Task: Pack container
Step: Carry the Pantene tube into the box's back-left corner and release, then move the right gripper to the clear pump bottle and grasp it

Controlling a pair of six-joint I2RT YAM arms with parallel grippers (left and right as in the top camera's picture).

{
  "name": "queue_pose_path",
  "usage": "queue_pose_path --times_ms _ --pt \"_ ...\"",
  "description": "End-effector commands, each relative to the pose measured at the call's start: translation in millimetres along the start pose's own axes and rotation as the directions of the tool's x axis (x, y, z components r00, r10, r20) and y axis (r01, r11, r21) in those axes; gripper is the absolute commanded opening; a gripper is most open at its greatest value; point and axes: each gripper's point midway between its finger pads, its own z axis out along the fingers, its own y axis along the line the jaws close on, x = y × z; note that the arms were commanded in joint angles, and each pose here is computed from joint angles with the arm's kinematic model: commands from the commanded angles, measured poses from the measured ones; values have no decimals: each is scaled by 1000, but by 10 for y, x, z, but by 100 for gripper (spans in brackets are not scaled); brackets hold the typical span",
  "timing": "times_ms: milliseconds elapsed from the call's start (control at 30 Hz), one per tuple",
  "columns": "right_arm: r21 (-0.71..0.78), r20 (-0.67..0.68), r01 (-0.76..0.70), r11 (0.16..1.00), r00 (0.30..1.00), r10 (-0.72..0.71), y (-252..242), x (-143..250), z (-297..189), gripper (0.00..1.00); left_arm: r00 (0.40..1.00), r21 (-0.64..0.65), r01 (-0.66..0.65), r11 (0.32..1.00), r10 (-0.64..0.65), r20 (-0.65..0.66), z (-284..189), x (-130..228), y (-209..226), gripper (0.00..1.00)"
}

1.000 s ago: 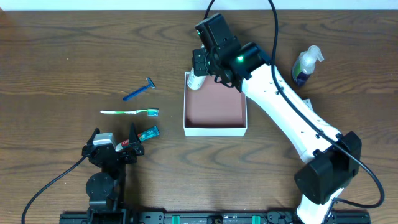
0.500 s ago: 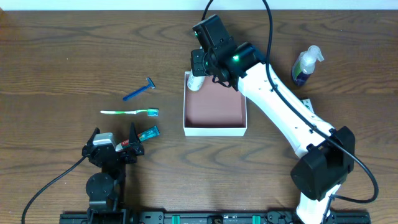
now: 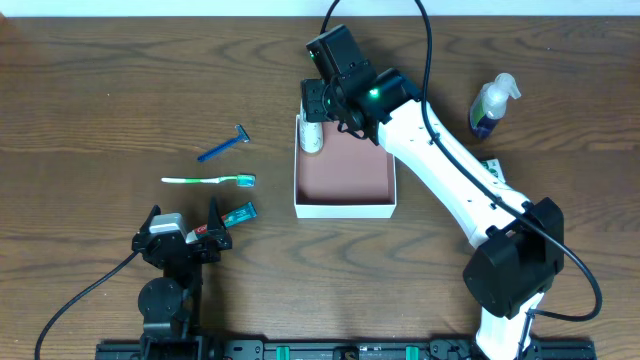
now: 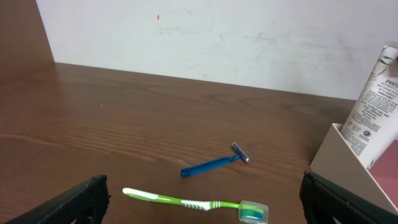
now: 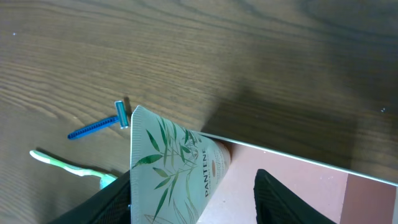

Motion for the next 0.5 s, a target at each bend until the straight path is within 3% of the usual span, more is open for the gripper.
queue_pose_path --times_ms 0,467 --pt "-24 14 32 999 999 -31 122 -17 -71 58 999 -17 -9 1000 9 -54 16 189 44 98" --pt "-200 46 55 978 998 -46 484 -191 -439 70 999 -17 -9 1000 9 -54 16 189 44 98"
